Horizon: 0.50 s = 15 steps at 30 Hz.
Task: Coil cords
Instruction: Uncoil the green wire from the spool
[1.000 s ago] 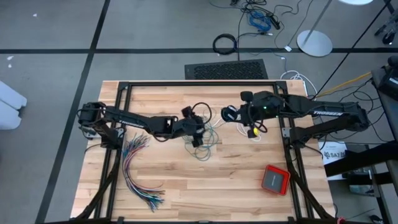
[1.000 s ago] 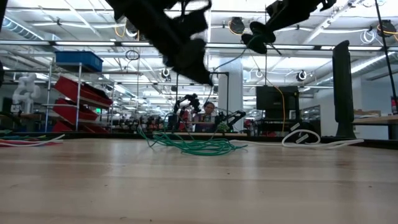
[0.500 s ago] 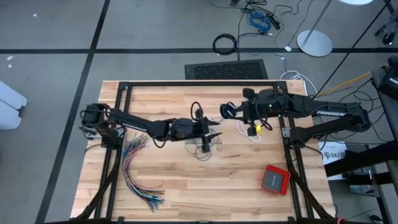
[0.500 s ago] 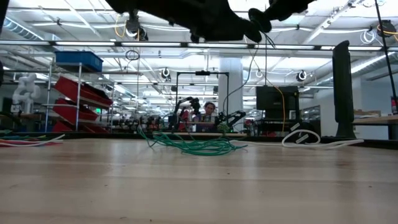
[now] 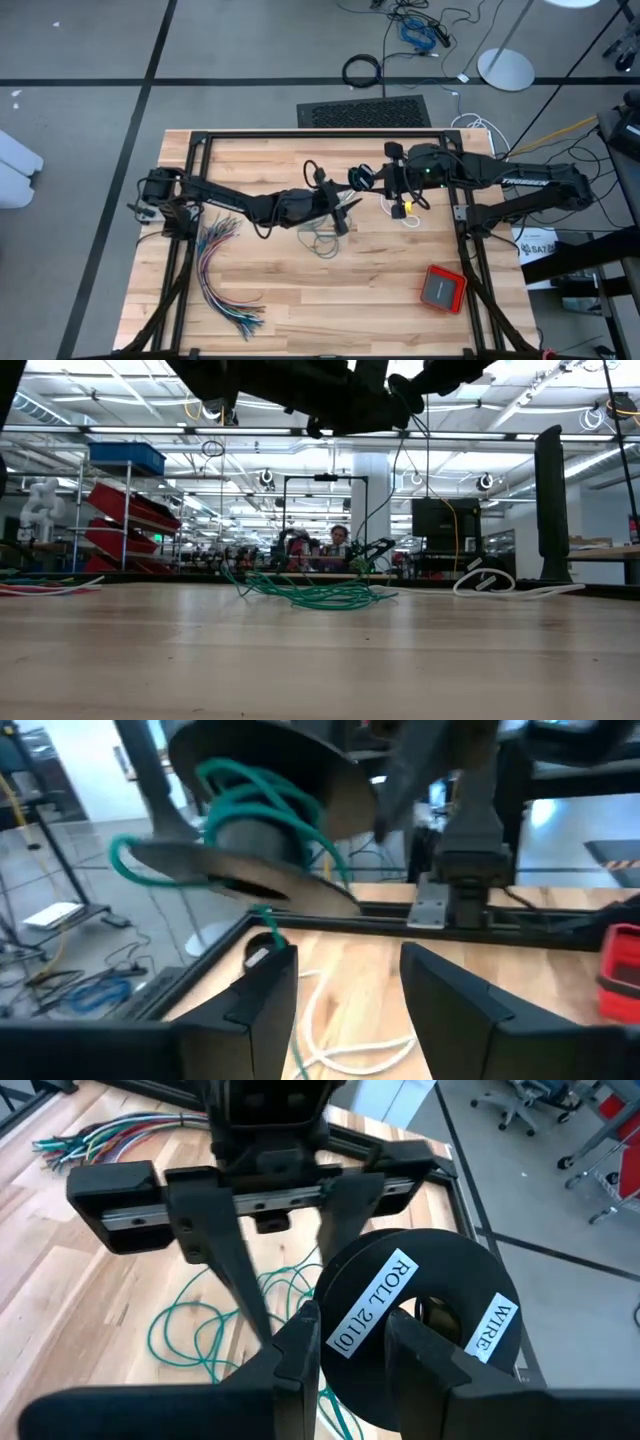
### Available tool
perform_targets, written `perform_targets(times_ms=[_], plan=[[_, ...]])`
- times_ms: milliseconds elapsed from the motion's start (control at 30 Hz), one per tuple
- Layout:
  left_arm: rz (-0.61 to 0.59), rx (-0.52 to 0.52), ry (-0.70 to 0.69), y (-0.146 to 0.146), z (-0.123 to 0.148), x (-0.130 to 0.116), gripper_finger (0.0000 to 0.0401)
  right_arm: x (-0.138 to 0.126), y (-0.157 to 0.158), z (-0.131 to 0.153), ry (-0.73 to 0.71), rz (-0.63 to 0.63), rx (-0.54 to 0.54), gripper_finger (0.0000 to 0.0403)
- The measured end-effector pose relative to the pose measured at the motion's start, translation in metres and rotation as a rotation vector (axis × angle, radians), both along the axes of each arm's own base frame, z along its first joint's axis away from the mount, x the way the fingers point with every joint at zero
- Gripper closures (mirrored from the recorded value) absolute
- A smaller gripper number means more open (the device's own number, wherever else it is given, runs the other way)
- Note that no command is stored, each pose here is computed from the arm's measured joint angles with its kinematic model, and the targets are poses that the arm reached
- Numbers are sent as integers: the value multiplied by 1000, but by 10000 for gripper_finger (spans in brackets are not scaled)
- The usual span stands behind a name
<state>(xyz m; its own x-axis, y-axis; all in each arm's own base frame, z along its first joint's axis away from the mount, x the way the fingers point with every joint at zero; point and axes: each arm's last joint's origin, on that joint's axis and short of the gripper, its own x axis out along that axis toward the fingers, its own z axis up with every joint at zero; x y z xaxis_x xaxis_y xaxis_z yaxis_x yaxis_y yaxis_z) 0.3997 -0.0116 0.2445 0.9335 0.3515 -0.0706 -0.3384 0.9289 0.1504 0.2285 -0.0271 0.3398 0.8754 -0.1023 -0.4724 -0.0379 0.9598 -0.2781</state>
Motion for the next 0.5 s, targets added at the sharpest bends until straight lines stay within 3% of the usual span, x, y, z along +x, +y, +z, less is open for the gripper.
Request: perform_targets(times_ms=[500], plan=[[63,23,49,9,2,2,216,4,2,6,-80,67,47,325]])
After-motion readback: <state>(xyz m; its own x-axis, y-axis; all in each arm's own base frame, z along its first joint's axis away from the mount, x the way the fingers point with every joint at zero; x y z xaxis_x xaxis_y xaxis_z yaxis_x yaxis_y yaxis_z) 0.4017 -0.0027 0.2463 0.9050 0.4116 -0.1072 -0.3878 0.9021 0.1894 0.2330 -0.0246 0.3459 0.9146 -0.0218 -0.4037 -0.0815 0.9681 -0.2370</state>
